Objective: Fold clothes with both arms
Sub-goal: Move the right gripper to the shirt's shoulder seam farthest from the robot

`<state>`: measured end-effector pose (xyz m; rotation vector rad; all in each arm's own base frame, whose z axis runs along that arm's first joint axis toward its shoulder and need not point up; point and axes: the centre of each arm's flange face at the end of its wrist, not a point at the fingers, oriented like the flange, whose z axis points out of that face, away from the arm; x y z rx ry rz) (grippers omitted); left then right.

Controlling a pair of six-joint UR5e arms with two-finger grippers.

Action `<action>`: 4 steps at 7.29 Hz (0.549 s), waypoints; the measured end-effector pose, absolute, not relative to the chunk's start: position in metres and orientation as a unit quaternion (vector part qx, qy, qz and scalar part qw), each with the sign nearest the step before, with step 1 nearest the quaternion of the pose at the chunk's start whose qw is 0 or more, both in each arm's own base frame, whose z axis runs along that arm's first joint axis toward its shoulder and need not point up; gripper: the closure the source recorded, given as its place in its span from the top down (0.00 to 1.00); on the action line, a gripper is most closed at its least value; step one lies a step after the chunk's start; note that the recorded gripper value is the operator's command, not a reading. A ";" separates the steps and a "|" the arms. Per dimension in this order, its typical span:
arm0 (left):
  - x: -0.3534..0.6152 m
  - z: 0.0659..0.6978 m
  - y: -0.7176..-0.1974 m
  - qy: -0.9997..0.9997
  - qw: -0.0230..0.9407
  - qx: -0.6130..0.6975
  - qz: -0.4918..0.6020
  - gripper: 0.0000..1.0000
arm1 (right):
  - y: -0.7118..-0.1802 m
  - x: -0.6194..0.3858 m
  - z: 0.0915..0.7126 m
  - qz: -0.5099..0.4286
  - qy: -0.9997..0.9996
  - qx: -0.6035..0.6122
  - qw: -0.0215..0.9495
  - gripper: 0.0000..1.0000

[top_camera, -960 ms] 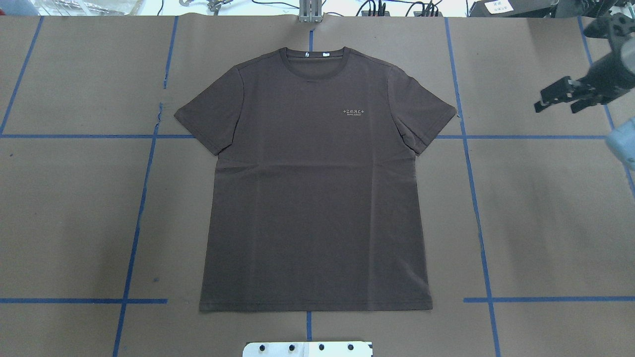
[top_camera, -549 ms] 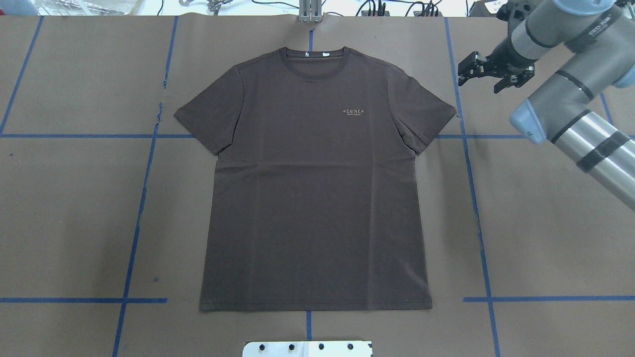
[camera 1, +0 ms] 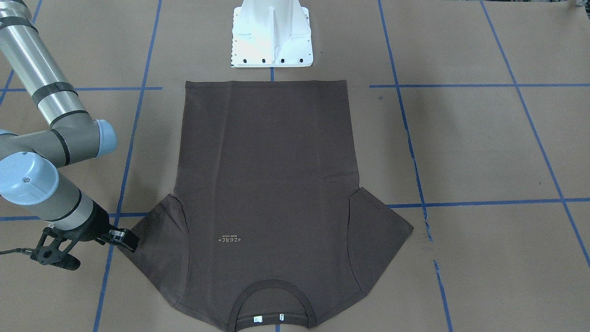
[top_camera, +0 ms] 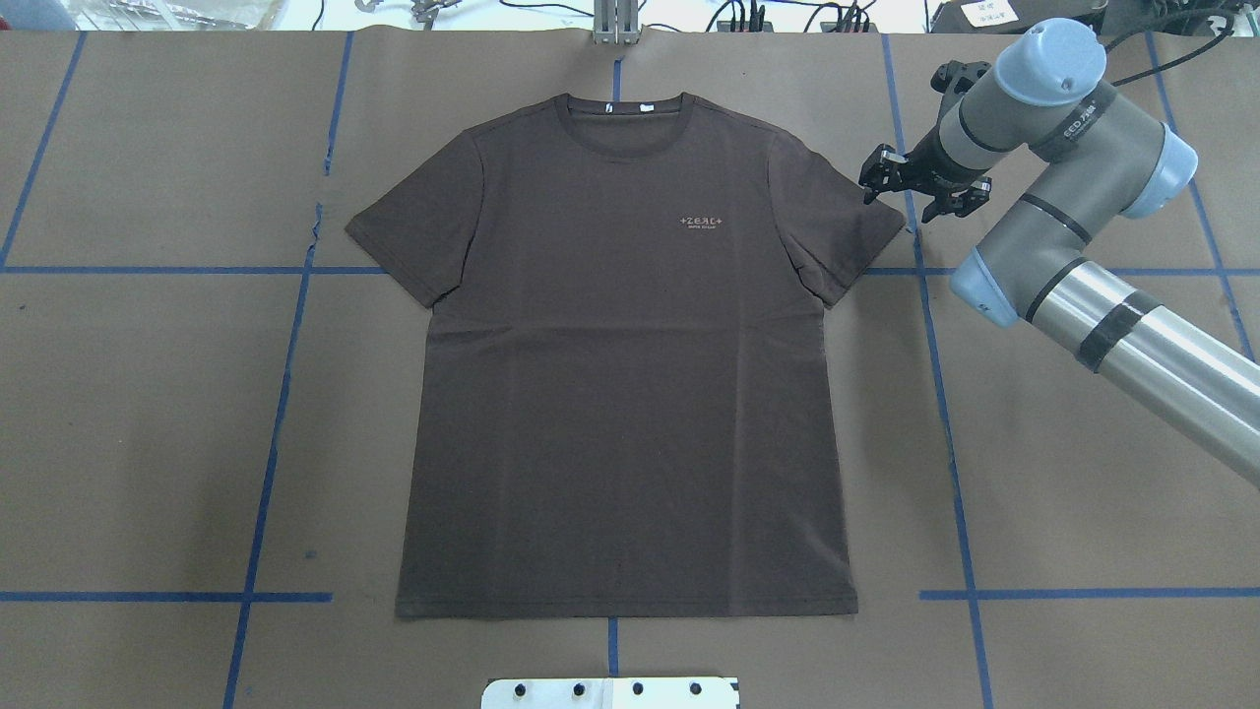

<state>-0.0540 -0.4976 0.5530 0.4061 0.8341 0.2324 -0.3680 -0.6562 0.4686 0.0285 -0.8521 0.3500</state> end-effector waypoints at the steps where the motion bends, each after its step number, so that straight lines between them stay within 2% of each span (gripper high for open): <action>1: -0.054 0.553 -0.498 0.401 0.888 0.196 0.112 1.00 | -0.654 -0.369 0.474 0.170 -0.408 0.011 0.897 0.34; 2: -0.054 0.553 -0.498 0.401 0.888 0.196 0.112 1.00 | -0.653 -0.369 0.477 0.171 -0.407 0.010 0.897 0.11; 3: -0.054 0.554 -0.498 0.401 0.888 0.196 0.113 1.00 | -0.653 -0.369 0.476 0.172 -0.406 0.009 0.897 0.00; 4: -0.054 0.555 -0.498 0.401 0.888 0.195 0.113 1.00 | -0.653 -0.370 0.476 0.173 -0.405 0.007 0.898 0.00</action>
